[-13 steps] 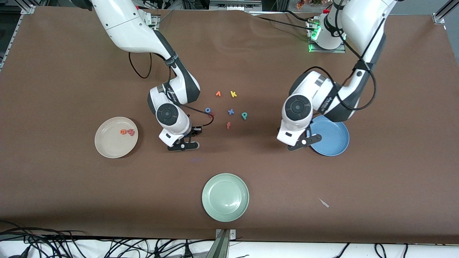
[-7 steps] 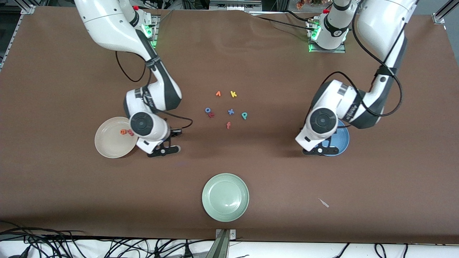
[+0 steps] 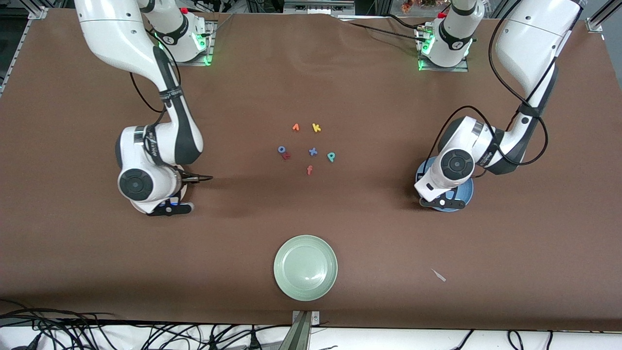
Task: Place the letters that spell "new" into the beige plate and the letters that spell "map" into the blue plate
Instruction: 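Drop the D with the left gripper while the right gripper drops the U, then raise the right arm to rest while the left gripper reaches the teal P, then grasp the teal P with the left gripper and lift it, then carry the teal P to the blue plate and open the left gripper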
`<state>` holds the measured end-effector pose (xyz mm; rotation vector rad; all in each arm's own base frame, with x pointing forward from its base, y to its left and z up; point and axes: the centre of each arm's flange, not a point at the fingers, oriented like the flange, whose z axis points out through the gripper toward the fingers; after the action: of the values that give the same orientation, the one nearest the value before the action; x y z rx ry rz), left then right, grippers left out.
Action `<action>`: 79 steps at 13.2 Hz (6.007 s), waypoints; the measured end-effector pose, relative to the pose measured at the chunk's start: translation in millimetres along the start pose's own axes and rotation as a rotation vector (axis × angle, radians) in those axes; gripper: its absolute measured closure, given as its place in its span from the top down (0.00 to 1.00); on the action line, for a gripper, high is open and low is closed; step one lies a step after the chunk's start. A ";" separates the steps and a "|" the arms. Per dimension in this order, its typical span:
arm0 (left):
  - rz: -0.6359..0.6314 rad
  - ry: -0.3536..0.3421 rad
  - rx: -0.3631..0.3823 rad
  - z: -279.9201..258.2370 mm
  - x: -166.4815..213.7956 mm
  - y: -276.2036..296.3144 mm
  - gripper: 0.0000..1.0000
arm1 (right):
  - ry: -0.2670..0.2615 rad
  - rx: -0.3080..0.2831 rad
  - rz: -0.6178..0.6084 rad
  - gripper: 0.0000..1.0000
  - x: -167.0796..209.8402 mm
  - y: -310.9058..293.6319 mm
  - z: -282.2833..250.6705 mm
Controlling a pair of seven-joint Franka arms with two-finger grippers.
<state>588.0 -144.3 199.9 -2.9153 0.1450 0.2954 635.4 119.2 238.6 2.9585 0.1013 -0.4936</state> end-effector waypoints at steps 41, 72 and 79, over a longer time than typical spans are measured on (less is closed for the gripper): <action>-0.486 -0.098 -0.257 -67.3 -93.3 323.8 1.00 | 0.187 0.129 -0.006 1.00 -206.1 104.0 -285.4; -0.609 -0.106 -0.254 -21.2 -62.6 304.8 0.28 | 0.238 0.129 0.002 1.00 -191.0 105.4 -280.1; -0.425 -0.206 0.006 -72.9 -85.6 256.5 0.28 | 0.238 0.129 0.002 1.00 -190.8 105.4 -279.9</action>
<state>488.0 -403.2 237.5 -2.7919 -0.4962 0.5121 553.6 48.5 576.6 3.1312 0.0949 -0.1506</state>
